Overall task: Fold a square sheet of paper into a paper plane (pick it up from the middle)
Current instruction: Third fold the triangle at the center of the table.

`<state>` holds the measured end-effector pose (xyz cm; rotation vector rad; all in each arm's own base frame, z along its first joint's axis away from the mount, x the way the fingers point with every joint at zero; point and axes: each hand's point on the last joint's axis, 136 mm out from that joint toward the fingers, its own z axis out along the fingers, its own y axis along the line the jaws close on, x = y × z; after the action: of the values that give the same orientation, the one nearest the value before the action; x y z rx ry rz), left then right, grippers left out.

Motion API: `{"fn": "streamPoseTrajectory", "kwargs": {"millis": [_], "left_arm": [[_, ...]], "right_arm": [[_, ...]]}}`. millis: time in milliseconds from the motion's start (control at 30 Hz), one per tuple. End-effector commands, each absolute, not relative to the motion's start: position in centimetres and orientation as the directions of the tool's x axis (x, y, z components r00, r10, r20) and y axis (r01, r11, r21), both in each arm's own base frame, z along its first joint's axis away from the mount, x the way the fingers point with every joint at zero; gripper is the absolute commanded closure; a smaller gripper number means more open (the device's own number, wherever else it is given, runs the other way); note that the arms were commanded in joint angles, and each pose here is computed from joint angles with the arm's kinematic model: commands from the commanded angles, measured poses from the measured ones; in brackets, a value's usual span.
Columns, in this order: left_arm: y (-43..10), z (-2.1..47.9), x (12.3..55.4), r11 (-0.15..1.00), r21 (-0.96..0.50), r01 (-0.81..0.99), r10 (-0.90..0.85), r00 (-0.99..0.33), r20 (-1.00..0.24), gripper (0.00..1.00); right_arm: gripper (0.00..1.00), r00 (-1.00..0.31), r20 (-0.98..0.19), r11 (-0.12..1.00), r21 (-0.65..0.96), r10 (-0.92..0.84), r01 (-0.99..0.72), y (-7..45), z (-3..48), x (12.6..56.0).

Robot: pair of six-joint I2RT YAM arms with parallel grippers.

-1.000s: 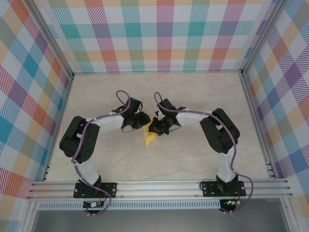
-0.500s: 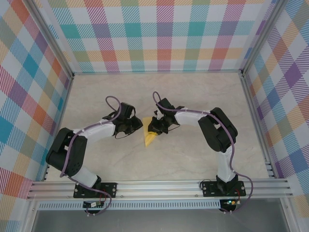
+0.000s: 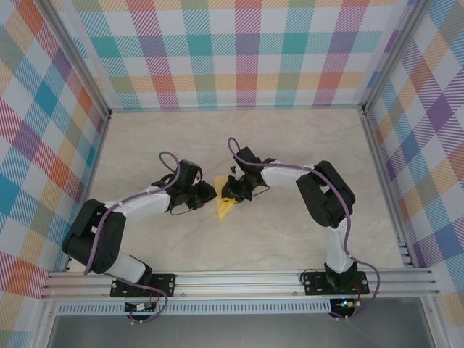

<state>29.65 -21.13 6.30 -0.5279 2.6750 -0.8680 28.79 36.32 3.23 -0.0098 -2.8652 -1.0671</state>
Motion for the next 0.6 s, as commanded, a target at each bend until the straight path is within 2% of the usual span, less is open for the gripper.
{"fn": "streamPoseTrajectory", "kwargs": {"millis": [0, 567], "left_arm": [[-21.05, 5.98, 29.17, 0.756, -0.601, -0.261, -0.424, -0.894, -0.145, 0.79], [-21.09, 5.56, 29.01, 0.759, -0.596, -0.262, -0.419, -0.897, -0.138, 0.79]], "right_arm": [[0.85, -0.996, 0.078, 0.761, 0.648, -0.036, 0.023, 36.73, 2.92, 28.89], [0.85, -0.997, 0.077, 0.762, 0.647, -0.021, 0.034, 36.90, 2.53, 29.31]]}}
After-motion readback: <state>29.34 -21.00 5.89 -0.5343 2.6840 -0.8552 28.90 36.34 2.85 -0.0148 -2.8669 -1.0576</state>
